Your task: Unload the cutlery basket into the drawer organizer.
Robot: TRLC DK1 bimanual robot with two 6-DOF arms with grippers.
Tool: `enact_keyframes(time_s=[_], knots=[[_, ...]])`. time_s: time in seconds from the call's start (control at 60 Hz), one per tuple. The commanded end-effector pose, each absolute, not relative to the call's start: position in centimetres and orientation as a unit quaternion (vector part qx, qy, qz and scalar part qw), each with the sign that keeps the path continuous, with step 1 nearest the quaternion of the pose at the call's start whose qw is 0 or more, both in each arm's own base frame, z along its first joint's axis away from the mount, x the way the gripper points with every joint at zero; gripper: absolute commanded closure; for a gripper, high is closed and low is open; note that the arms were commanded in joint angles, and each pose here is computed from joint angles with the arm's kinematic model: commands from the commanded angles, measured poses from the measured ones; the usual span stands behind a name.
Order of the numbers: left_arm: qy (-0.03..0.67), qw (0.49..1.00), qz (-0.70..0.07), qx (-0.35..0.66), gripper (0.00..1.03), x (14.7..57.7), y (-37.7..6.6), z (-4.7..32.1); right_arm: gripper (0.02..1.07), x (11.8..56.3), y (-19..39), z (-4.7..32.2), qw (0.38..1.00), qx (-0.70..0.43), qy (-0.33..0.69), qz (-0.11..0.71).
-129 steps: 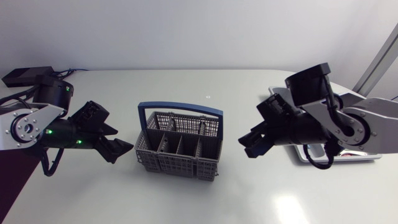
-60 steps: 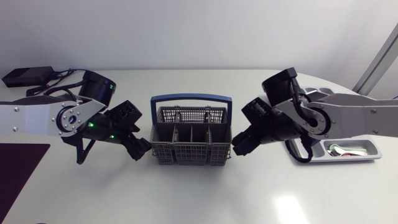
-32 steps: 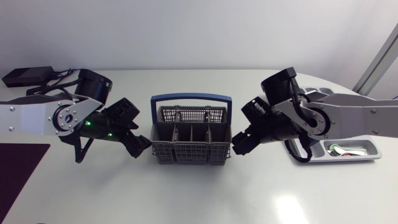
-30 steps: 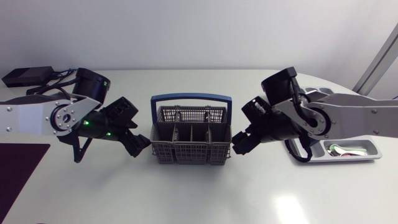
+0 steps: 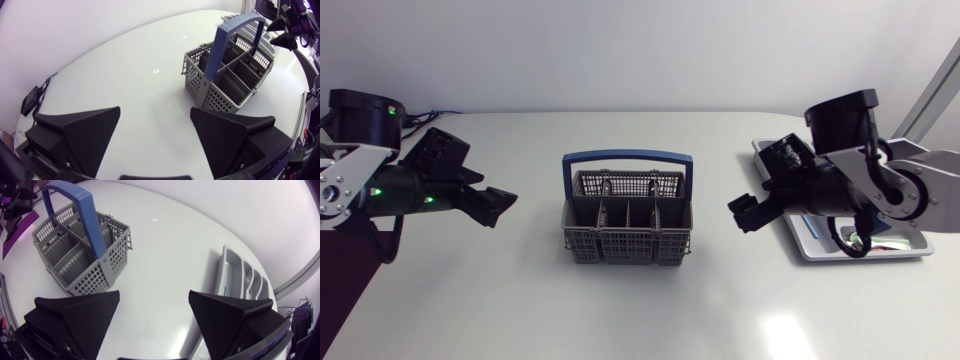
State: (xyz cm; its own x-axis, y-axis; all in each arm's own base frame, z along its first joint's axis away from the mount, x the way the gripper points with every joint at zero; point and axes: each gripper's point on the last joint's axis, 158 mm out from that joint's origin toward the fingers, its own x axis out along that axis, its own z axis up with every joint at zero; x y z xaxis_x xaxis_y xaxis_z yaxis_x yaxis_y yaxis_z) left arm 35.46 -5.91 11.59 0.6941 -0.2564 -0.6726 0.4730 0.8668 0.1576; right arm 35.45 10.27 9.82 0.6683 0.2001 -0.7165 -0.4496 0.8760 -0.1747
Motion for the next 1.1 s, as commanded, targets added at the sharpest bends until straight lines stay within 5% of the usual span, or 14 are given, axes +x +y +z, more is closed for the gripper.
enact_keyframes(time_s=[0.0, 0.583, 1.083], knots=[[0.336, 0.912, -0.186, 0.141, 0.05, 34.4, -5.0, 11.3, 0.07, 34.9, 8.3, 9.6, 0.901, -0.172, 0.365, 0.159], [0.188, 0.965, -0.125, 0.133, 0.05, 30.6, -3.0, 18.2, 0.07, 32.4, 0.0, 17.1, 0.966, -0.179, 0.185, 0.023], [0.124, 0.984, -0.092, 0.093, 0.05, 28.1, -2.4, 18.4, 0.07, 29.1, -2.6, 17.4, 0.971, -0.202, 0.124, -0.036]])
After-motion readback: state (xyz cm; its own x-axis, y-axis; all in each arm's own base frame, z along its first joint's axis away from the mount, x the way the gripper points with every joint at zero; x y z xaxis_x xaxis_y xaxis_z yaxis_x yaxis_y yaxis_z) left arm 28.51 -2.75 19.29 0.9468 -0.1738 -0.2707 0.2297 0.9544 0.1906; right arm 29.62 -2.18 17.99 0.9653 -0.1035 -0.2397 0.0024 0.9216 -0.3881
